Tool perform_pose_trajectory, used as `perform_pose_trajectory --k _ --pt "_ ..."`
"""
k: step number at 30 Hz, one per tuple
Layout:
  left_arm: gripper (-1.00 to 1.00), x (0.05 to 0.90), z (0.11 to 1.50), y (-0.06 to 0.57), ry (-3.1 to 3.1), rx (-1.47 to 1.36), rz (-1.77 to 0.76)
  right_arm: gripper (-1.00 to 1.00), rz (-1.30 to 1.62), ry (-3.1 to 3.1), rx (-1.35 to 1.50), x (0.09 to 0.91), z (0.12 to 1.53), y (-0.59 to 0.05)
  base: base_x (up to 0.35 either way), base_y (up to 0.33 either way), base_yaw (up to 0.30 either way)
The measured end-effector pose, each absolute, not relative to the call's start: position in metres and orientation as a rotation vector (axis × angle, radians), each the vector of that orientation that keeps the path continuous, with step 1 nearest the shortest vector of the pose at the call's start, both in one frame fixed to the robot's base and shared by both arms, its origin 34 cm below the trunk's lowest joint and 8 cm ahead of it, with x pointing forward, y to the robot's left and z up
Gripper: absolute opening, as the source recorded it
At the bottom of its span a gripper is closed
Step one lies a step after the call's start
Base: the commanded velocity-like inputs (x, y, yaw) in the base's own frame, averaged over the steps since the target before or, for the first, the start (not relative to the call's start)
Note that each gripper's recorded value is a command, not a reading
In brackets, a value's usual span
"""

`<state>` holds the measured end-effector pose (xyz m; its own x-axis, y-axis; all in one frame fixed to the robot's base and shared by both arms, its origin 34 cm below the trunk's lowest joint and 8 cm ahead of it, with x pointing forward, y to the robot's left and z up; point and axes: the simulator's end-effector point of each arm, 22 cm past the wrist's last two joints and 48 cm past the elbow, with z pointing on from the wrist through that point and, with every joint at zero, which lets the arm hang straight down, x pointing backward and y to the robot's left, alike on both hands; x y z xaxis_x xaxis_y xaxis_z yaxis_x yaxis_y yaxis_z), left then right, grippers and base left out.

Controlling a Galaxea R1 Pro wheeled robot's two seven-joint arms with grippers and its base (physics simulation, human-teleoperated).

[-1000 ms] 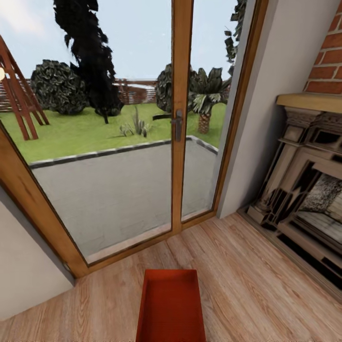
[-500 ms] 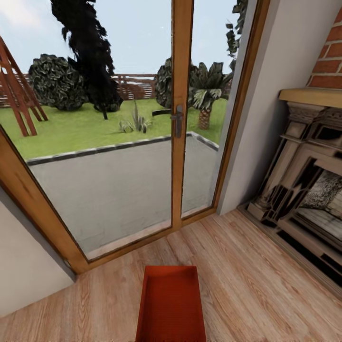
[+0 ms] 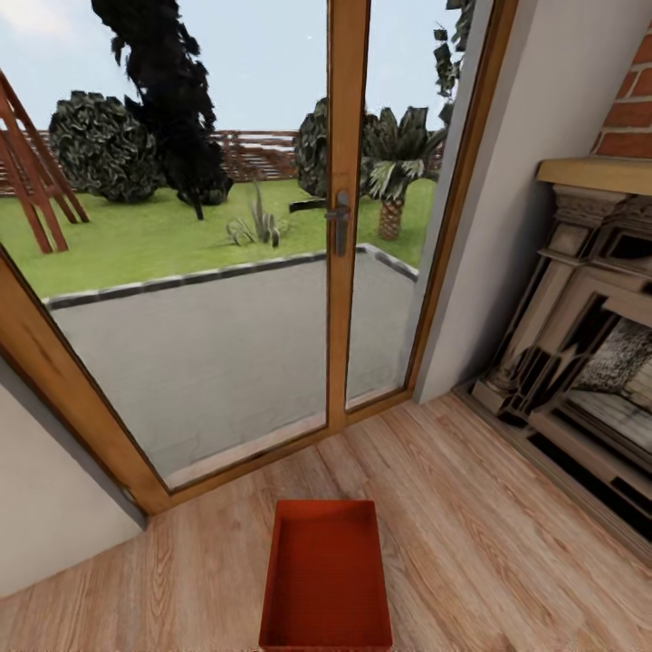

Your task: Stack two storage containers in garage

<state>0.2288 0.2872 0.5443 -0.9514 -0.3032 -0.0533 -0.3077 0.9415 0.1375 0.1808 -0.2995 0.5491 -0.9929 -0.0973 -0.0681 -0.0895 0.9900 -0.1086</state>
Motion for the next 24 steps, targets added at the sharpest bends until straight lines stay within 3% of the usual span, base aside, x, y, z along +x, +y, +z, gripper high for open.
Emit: perform_pose_trajectory --k 24 --pt "1.0 0.213 0.541 0.287 3.102 -0.484 0.237 1.0 -0.161 3.1 -0.149 0.165 0.547 -0.299 0.0 0.0 0.0"
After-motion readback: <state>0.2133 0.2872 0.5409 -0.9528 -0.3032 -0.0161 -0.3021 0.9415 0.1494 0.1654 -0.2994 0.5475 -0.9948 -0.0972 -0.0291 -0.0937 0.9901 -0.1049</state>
